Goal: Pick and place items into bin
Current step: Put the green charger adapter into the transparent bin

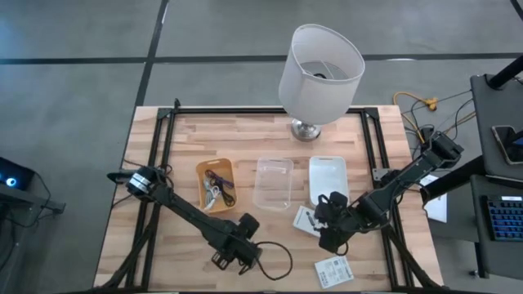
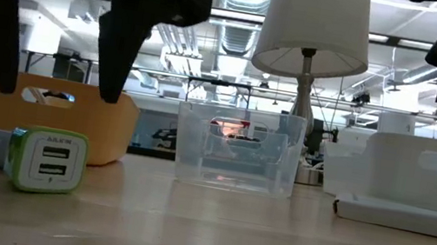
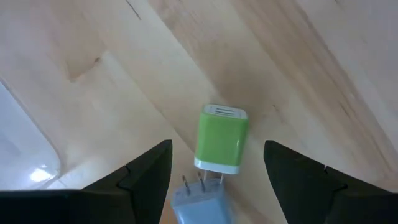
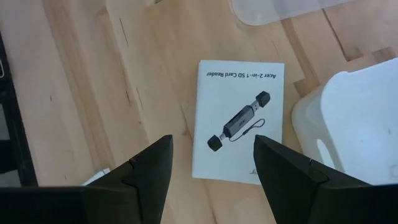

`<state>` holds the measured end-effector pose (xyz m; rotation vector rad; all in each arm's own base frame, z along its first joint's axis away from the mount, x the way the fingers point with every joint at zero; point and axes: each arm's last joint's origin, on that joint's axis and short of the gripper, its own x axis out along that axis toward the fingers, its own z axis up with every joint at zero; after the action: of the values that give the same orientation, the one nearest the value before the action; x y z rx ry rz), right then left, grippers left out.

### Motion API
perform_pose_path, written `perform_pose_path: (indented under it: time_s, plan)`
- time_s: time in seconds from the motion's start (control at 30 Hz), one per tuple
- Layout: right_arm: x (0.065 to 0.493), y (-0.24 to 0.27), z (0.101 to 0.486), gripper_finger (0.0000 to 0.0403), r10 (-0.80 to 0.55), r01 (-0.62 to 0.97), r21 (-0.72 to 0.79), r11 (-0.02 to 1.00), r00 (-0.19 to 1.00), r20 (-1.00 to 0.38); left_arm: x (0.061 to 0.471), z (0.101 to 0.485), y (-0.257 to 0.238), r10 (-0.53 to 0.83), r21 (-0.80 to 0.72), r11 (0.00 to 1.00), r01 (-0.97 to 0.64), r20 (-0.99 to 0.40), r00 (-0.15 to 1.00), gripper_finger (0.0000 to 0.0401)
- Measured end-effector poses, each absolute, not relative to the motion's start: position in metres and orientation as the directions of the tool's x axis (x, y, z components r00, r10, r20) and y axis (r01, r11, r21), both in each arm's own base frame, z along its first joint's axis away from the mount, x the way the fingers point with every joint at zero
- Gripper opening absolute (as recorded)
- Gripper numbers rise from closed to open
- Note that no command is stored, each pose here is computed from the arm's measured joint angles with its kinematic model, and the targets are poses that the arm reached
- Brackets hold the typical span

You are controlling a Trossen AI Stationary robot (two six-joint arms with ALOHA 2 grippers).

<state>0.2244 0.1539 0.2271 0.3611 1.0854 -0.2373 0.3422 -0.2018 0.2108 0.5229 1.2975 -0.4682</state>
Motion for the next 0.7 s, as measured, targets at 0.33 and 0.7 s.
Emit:
perform_pose_path:
  time_s: [0.33, 0.7]
  plan:
    - [0.225, 0.153, 0.227, 0.021, -0.043, 0.376, 0.154, 0.914, 0.468, -0.883, 0.343, 0.2, -0.198, -0.105, 0.018, 0.79, 0.613, -0.981, 0.164, 0.0237]
    - [0.225, 0.153, 0.227, 0.021, -0.044, 0.386, 0.159, 0.909, 0.468, -0.883, 0.348, 0.188, -0.2, -0.122, 0.02, 0.822, 0.568, -0.97, 0.212, 0.0237]
